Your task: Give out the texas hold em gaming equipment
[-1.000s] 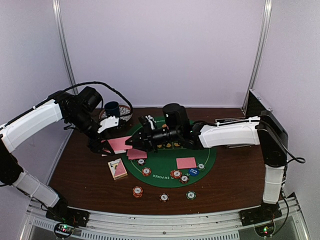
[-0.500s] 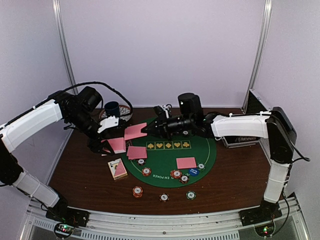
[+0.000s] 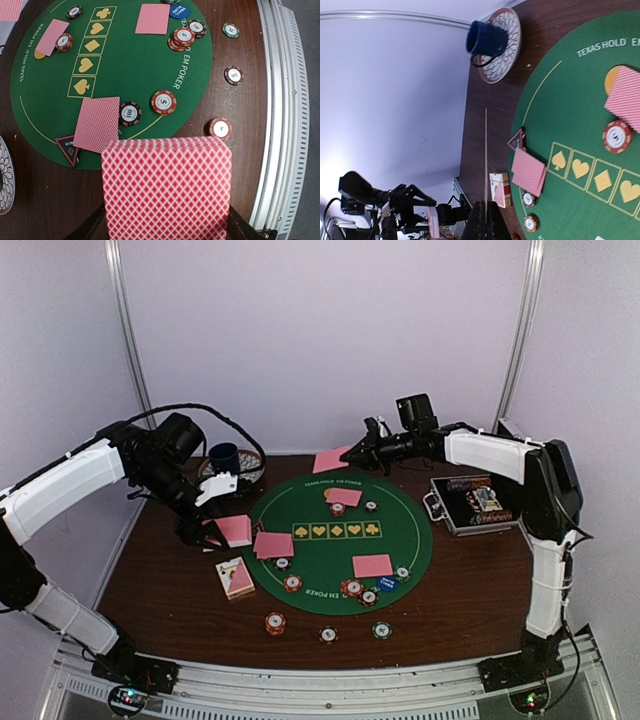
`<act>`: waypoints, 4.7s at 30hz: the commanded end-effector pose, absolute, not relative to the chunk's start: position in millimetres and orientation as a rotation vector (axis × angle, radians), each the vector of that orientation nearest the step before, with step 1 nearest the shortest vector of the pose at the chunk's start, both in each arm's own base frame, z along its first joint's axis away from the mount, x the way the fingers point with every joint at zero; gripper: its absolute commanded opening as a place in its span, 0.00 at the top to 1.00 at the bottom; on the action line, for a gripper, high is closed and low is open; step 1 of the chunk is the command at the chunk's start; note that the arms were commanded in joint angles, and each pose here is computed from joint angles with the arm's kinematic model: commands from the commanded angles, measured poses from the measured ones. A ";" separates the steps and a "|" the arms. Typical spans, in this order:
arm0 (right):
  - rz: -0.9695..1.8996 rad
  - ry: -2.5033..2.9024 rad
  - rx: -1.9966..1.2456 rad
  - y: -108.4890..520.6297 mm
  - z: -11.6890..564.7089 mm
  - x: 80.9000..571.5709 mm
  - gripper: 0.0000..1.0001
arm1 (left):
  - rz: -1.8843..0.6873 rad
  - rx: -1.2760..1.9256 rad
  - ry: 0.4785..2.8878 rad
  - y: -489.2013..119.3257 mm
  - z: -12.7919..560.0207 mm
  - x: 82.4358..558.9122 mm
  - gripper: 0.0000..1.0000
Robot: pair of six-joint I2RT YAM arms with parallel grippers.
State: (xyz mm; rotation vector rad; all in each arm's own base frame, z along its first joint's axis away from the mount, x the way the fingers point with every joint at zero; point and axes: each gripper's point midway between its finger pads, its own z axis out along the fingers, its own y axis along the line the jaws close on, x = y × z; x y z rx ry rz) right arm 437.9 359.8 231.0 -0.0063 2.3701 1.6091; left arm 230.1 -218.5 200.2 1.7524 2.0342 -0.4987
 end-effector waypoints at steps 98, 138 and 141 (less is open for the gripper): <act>1.768 2.295 -0.160 508.3 225.6 253.0 0.08 | -0.547 1.709 1.962 -226.0 228.6 228.4 1.00; 1.829 2.445 -0.272 551.0 199.3 245.6 0.24 | -0.561 1.711 1.948 -229.4 231.9 230.2 1.00; 1.820 2.452 -0.254 542.6 196.2 247.8 0.27 | -0.562 1.711 1.951 -229.2 231.1 229.6 1.00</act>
